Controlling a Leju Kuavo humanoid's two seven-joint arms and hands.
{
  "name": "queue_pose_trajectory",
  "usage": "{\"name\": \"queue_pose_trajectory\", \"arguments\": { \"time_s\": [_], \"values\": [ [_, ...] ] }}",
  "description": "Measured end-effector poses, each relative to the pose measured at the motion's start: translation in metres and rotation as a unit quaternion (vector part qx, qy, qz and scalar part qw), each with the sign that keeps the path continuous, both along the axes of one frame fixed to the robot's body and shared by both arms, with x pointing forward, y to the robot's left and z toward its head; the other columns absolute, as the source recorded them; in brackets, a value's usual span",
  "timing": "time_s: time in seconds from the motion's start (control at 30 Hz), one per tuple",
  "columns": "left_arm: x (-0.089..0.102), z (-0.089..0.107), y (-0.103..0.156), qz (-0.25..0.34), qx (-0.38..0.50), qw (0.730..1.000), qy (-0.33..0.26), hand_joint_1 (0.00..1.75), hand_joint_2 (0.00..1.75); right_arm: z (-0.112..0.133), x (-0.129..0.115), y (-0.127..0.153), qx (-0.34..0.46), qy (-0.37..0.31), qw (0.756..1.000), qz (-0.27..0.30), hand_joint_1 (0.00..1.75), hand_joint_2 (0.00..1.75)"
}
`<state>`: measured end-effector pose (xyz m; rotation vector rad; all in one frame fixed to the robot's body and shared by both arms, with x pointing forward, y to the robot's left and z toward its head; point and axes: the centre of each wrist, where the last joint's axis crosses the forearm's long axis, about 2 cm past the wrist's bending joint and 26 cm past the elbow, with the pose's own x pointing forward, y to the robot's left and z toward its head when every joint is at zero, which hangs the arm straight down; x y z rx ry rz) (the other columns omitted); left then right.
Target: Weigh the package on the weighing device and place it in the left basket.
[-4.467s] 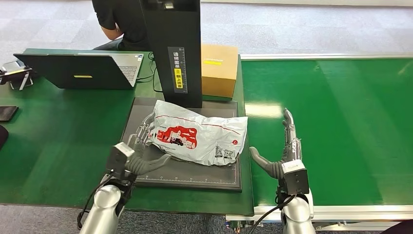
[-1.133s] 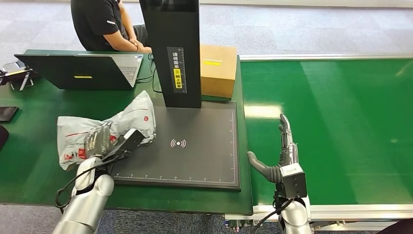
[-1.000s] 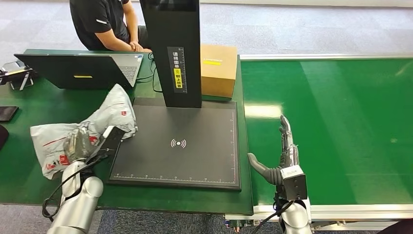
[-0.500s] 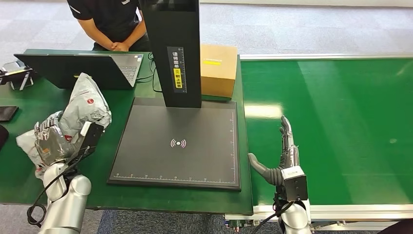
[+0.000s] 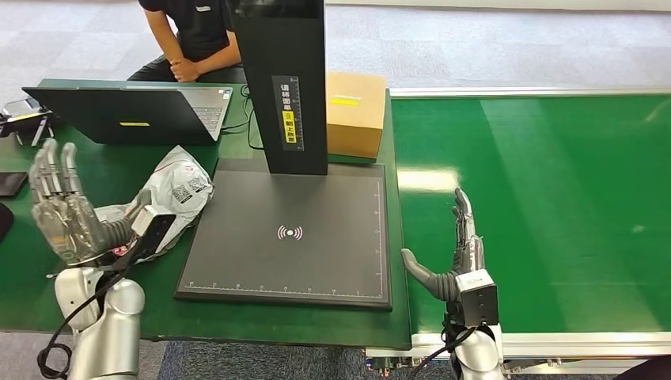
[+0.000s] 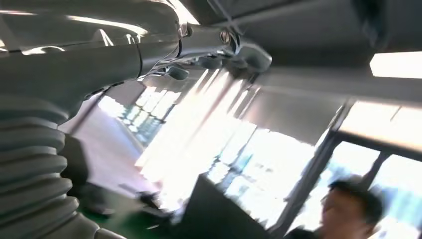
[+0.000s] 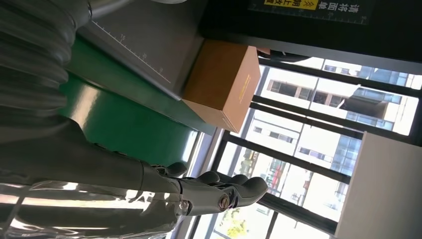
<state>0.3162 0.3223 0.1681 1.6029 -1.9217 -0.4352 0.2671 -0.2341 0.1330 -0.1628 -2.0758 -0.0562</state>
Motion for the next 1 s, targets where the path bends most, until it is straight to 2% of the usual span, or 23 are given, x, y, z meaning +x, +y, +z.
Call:
{"name": "queue_pose_trajectory", "arguments": {
  "time_s": [0.07, 0.13, 0.2, 0.3, 0.5, 0.63, 0.73, 1.0],
  "values": [
    [-0.003, -0.001, -0.002, -0.037, -0.077, 0.995, -0.042, 0.00, 0.00, 0.001, 0.001, 0.000, 0.003, -0.002, 1.000, 0.000, 0.00, 1.75],
    [-0.004, -0.007, -0.010, -0.092, -0.198, 0.975, -0.047, 0.00, 0.87, 0.001, 0.002, -0.001, 0.005, -0.005, 1.000, 0.000, 0.00, 1.75],
    [-0.003, -0.012, -0.021, -0.170, -0.291, 0.941, -0.025, 0.00, 1.75, 0.001, 0.003, -0.002, 0.004, -0.009, 1.000, 0.002, 0.00, 1.75],
    [-0.004, -0.018, -0.037, -0.274, -0.363, 0.891, 0.010, 0.00, 1.75, 0.002, 0.004, -0.003, 0.002, -0.013, 1.000, 0.006, 0.00, 1.75],
    [-0.011, -0.031, -0.057, -0.470, -0.465, 0.748, 0.056, 0.00, 1.75, 0.002, 0.008, -0.002, 0.000, -0.016, 1.000, 0.016, 0.00, 1.75],
    [-0.012, -0.040, -0.071, -0.547, -0.498, 0.666, 0.096, 0.00, 0.00, 0.006, 0.013, 0.000, -0.002, -0.020, 0.999, 0.029, 0.00, 1.75],
    [-0.013, -0.045, -0.080, -0.569, -0.506, 0.635, 0.127, 0.00, 0.00, 0.008, 0.015, 0.001, -0.003, -0.020, 0.999, 0.034, 0.00, 1.75],
    [-0.014, -0.050, -0.095, -0.587, -0.498, 0.615, 0.170, 0.00, 0.00, 0.010, 0.015, 0.001, -0.012, -0.016, 0.999, 0.041, 0.00, 1.75]
  ]
}}
